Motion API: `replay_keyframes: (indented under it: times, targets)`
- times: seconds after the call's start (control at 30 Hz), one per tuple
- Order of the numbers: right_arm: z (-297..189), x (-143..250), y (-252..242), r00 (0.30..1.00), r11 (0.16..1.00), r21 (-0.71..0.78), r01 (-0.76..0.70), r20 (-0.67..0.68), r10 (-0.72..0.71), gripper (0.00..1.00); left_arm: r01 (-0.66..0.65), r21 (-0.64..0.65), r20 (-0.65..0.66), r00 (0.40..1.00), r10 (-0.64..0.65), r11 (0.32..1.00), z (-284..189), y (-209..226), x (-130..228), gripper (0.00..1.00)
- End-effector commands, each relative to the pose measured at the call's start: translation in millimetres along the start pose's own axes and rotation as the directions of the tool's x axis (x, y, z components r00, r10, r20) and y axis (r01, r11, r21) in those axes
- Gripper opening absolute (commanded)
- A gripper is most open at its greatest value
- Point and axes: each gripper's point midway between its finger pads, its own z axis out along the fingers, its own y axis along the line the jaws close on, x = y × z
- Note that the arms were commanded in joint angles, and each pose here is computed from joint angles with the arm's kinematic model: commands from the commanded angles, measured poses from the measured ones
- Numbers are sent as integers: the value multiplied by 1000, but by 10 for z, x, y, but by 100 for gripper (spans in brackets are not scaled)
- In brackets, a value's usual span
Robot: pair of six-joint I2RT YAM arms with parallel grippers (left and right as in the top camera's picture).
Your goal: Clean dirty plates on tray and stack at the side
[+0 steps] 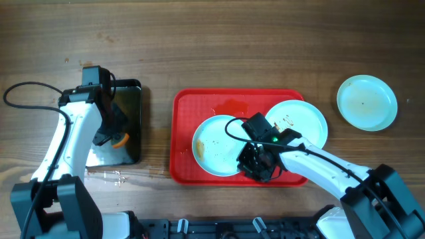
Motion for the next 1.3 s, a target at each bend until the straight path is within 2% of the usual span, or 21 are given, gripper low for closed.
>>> replay_keyframes:
  times: [0.0, 0.07, 0.3, 0.43, 0.57, 0.83, 0.87, 0.9, 1.03, 1.27]
  targets:
    - [89, -76, -189, 999, 998, 61, -32, 41, 30, 31, -8, 0, -8, 1000, 8, 1000, 23, 12, 11, 4]
    - [87, -112, -194, 998, 997, 65, -32, 61, 28, 4, -8, -1, -8, 1000, 8, 1000, 23, 12, 11, 4]
    - [78, -210, -195, 993, 997, 74, 5, 114, -13, 5, -8, 0, -9, 1000, 8, 1000, 23, 12, 12, 4]
    - [37, -354, -220, 979, 992, 113, 58, 189, -79, 5, -8, -1, -9, 1000, 8, 1000, 24, 13, 14, 4]
    - [-191, -564, -56, 935, 973, 172, 155, 292, -201, 5, -8, 2, -12, 1000, 8, 1000, 24, 8, 18, 4]
    - [-1164, -883, 481, 780, 903, 334, 271, 473, -410, 5, -10, -3, -21, 1000, 9, 1000, 23, 22, 40, 4]
    - [-1217, -902, 497, 770, 901, 343, 267, 487, -414, 5, -10, -3, -21, 1000, 10, 1000, 22, 21, 40, 4]
    - [-1442, -997, 498, 718, 879, 409, 245, 533, -448, 4, -9, -1, -22, 1000, 9, 1000, 22, 18, 42, 4]
    - [-1728, -1115, 402, 648, 843, 509, 174, 585, -487, 4, -10, -1, -22, 1000, 10, 1000, 22, 18, 42, 4]
    - [-2278, -1297, 460, 471, 736, 668, 108, 618, -630, 5, -9, 0, -22, 1000, 9, 1000, 22, 17, 41, 4]
